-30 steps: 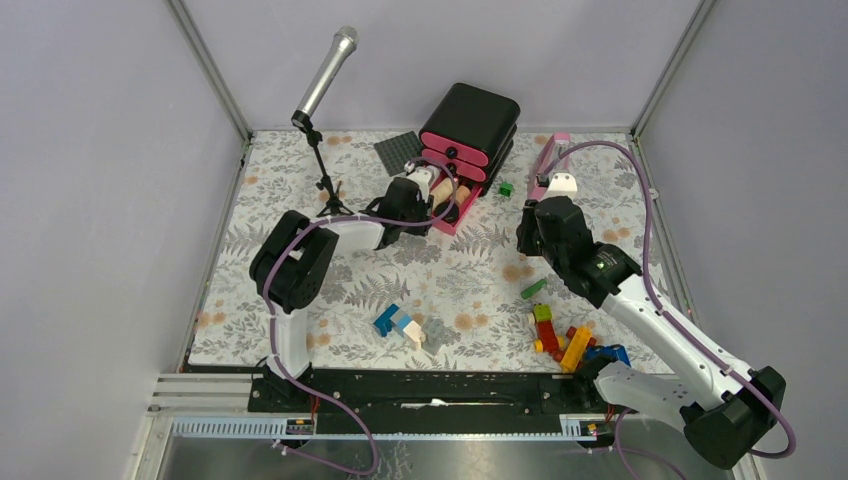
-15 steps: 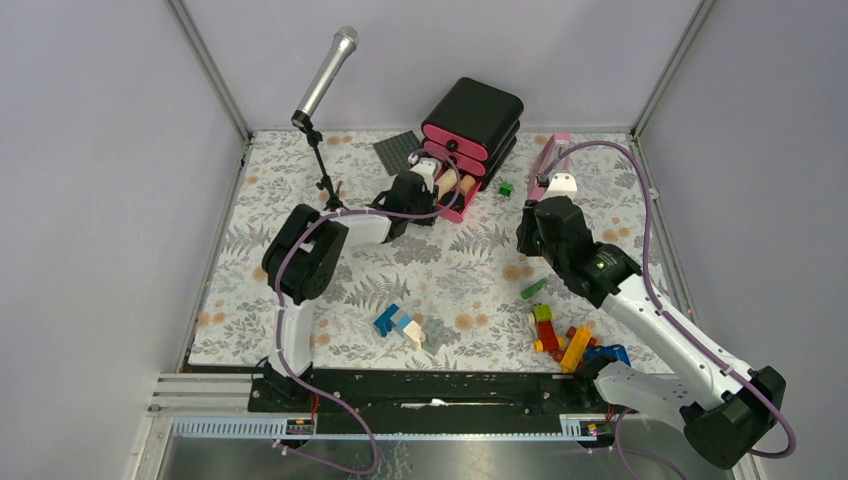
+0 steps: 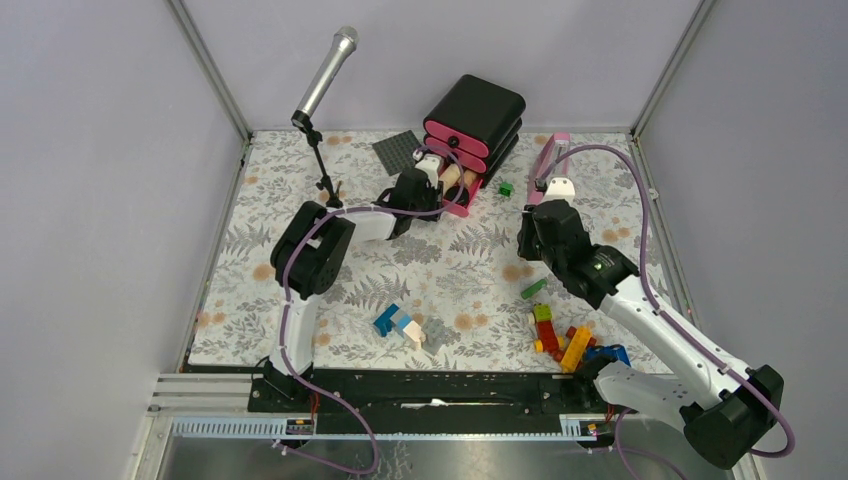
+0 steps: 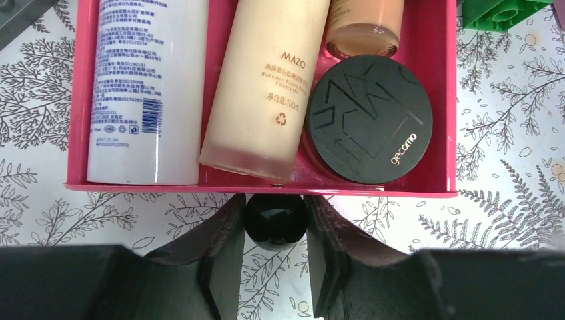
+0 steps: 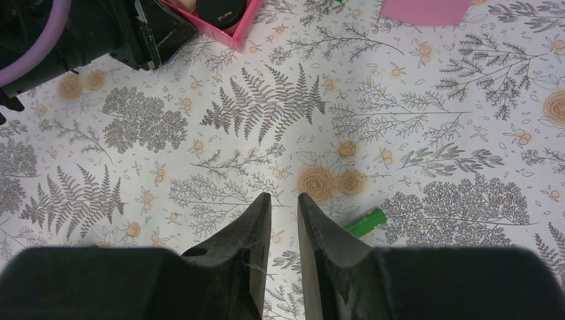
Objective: Organize the makeup
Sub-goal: Close the drawer in the storage box.
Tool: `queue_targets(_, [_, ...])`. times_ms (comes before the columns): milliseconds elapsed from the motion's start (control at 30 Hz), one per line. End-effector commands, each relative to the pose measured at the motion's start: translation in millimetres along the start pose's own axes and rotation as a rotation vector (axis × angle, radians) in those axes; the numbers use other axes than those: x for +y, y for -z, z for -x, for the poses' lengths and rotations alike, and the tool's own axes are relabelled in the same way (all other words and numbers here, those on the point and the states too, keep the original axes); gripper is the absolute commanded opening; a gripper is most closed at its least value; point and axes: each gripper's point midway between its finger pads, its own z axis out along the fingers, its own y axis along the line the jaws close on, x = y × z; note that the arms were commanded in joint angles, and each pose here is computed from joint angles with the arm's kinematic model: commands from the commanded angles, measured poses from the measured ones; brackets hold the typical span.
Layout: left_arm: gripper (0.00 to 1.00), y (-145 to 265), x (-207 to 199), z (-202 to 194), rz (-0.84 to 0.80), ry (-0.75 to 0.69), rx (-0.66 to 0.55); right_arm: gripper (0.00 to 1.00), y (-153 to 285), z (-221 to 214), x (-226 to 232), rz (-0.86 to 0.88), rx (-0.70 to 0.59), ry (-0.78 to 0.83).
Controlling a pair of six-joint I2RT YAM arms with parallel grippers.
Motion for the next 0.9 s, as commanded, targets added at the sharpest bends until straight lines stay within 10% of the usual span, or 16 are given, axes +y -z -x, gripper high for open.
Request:
queue_targets(0, [0.00,4,-22,129,-0.067,-0.039,-0.399,0.28,-2,-1,-2,-0.008,-0.003,-0.006])
queue_targets(867, [0.00,51,-23,215,-0.015,-0.067,-0.660,0.29,-11,-15,0,-0.004,0.039,-0.008])
